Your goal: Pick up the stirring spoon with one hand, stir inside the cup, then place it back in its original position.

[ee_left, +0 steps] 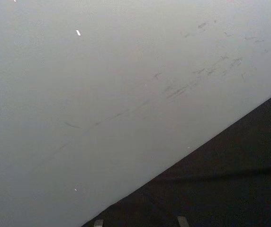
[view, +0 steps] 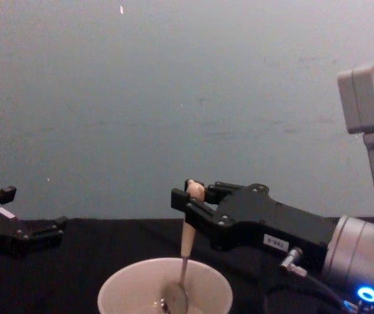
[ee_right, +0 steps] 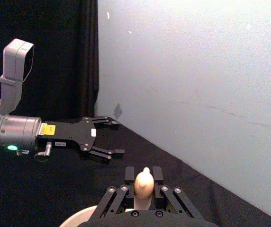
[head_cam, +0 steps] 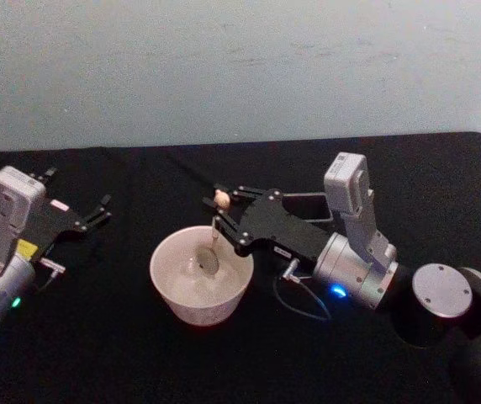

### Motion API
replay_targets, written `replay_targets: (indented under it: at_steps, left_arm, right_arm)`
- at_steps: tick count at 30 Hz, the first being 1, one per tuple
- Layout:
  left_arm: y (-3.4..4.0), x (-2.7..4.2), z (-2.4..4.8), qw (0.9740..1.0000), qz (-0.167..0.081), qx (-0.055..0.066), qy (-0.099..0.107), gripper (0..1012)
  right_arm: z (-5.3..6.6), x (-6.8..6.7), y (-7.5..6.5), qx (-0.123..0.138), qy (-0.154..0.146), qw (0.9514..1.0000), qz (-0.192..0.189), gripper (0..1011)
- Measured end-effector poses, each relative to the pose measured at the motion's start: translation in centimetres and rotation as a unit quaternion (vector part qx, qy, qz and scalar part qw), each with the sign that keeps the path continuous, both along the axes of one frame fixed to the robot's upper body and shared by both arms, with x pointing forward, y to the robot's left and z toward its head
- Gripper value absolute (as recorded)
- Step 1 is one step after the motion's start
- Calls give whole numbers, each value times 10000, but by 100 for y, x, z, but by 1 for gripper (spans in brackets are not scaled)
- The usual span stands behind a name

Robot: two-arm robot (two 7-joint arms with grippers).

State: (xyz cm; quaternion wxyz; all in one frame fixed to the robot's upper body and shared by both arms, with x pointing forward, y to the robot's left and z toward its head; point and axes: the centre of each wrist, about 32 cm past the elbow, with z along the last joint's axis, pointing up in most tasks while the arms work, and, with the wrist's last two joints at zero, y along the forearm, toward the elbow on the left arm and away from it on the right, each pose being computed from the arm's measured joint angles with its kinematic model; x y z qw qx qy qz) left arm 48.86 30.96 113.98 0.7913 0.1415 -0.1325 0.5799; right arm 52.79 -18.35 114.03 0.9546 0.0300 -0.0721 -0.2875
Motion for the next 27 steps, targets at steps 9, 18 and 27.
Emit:
replay_targets:
  at_steps: [9,18,27]
  left_arm:
    - [0,0,0,10000,0,0,0,1001]
    - [0,0,0,10000,0,0,0,1001]
    - [0,0,0,10000,0,0,0,1001]
  right_arm:
    - [3,-25,-133,-32,-1,10000,-50,214]
    - [23,-161,-278,0,28,10000,91,214]
    - [36,-353,-248,28,92,9985,541,214]
